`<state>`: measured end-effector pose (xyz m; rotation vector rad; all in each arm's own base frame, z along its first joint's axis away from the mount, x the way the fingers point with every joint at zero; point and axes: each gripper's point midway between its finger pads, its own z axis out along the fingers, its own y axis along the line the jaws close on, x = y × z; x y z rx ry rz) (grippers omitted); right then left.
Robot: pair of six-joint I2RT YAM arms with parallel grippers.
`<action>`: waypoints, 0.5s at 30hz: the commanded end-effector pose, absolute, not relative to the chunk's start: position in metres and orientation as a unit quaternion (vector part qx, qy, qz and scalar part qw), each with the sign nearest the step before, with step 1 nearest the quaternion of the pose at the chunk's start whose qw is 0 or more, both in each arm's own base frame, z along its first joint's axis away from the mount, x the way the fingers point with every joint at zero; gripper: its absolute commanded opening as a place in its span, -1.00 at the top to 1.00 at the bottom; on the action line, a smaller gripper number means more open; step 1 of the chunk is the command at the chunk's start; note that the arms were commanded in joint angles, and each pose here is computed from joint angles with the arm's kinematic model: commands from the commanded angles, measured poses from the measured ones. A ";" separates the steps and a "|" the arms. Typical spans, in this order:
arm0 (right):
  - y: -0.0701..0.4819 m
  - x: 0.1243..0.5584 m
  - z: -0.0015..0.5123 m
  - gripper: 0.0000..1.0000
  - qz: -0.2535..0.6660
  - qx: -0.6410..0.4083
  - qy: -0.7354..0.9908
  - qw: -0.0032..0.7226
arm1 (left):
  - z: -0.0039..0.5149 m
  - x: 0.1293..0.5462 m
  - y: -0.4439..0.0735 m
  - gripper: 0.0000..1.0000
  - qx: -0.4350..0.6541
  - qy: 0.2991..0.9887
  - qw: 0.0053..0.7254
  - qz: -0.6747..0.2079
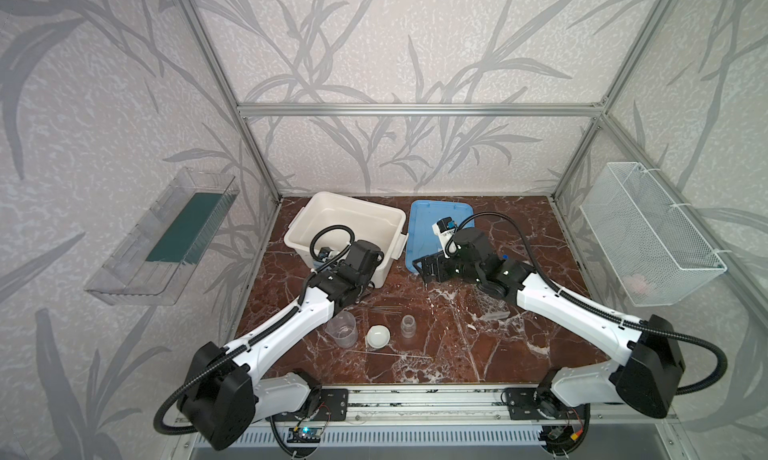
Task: Organize the chemistry lab equipment
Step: 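Pull the white bin nearer with the left gripper while the right lowers onto the lid, then release the bin rim and lower the left gripper to the clear measuring cup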
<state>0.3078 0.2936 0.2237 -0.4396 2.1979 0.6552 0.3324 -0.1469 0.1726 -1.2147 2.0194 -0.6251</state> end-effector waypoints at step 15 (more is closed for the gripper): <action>0.249 0.292 0.242 -0.99 0.211 -0.155 0.868 0.422 | 0.201 0.382 -0.221 0.00 -0.395 0.789 0.351 -0.314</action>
